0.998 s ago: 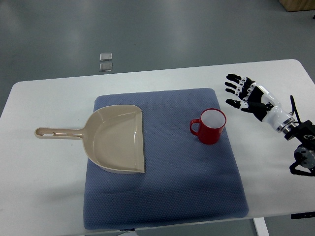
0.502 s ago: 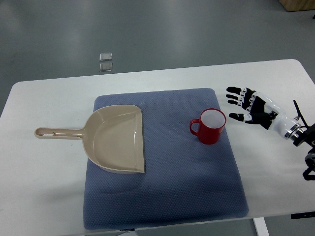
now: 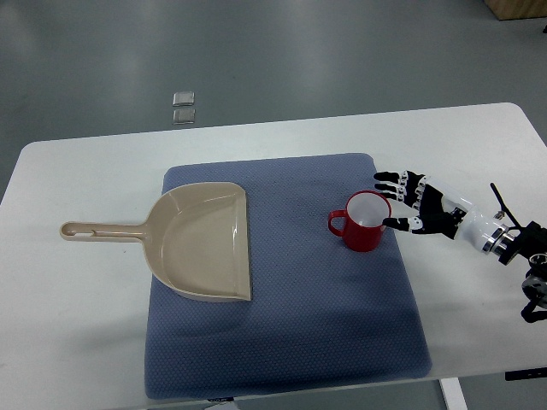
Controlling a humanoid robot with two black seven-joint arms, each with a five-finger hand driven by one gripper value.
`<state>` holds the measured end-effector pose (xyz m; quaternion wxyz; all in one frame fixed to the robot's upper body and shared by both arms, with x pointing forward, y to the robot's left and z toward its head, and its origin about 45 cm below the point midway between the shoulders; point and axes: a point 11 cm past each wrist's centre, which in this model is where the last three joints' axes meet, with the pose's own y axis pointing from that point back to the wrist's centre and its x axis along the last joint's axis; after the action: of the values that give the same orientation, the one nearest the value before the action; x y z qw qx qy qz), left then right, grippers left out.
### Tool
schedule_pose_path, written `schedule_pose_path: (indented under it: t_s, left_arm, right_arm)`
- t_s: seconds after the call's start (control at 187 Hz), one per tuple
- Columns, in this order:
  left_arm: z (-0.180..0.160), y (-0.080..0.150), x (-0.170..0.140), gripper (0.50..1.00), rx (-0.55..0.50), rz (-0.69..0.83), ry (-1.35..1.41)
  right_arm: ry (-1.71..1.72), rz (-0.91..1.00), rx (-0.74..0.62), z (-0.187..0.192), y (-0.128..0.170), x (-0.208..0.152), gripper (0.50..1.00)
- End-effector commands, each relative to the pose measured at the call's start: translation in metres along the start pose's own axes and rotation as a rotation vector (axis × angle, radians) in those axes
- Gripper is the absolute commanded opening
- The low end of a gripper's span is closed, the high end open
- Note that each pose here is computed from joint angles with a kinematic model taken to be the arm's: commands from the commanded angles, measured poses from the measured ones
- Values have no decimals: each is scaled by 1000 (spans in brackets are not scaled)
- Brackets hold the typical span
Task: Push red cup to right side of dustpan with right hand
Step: 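Move the right hand down toward the red mug's side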
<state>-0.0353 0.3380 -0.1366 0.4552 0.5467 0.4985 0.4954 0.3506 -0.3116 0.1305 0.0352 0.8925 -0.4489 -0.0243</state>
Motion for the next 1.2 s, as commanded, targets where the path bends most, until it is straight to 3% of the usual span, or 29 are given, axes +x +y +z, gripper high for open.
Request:
schedule_pose_path:
  t_s: [0.0,1.196]
  left_arm:
    - [0,0,0,1000,0,0,0]
    - [0,0,0,1000,0,0,0]
  right_arm:
    - [0,-11,1,0,-1,-3,909]
    - [26,-27,19,-16,3,4,909]
